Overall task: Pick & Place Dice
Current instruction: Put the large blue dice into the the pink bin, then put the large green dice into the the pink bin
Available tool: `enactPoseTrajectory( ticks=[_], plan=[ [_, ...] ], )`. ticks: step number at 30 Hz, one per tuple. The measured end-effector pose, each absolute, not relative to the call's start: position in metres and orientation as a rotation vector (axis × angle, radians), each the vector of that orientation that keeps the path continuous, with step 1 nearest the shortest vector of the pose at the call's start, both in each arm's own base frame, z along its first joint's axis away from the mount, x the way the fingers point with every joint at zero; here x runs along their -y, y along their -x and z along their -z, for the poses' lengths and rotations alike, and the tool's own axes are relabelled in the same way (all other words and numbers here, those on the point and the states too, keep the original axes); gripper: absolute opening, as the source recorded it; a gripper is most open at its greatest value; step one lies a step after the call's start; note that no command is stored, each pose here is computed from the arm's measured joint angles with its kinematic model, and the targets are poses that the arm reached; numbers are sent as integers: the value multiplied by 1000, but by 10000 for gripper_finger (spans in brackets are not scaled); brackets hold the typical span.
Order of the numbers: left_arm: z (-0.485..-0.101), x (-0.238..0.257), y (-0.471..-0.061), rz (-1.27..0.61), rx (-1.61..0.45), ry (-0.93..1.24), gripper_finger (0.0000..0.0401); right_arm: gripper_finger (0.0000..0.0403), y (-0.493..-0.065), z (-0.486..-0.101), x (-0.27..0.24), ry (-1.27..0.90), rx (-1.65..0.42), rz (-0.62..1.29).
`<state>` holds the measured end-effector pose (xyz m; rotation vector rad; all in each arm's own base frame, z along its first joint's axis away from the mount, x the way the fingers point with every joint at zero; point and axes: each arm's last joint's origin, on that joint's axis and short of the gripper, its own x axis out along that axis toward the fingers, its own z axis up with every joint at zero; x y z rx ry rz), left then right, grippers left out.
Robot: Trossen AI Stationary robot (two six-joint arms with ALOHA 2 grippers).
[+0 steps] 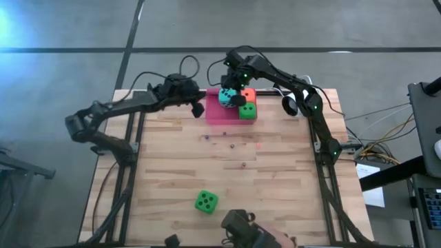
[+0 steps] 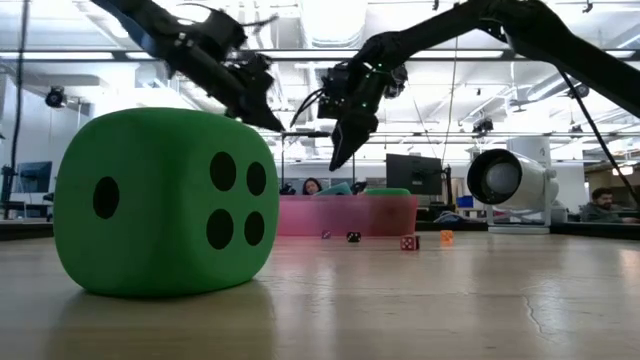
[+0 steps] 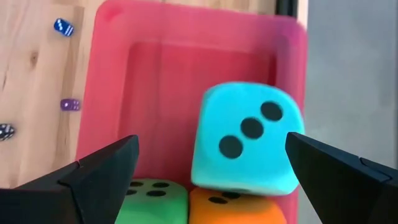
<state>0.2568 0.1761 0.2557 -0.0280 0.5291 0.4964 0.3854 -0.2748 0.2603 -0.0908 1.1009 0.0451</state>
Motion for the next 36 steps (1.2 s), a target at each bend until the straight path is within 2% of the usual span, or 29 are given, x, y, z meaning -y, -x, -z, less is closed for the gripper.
enactPoseTrajectory(
  ticks=[10, 18, 23, 27, 36],
  plan=[
    [-273, -144, -210, -533, -339, -15, 8, 400, -381, -237, 271, 28, -1177, -73],
    [-282, -133, -194, -538, -289, -31, 8, 400, -380, -232, 271, 20, -1185, -75],
    [-281, -132, -193, -538, -298, -26, 8, 400, -377, -247, 271, 43, -1155, -59],
    [-280, -132, -193, -537, -308, -22, 8, 400, -370, -274, 265, 91, -1108, -48],
    [-277, -132, -192, -533, -346, -13, 8, 400, -360, -318, 223, 133, -1044, -59]
  ],
)
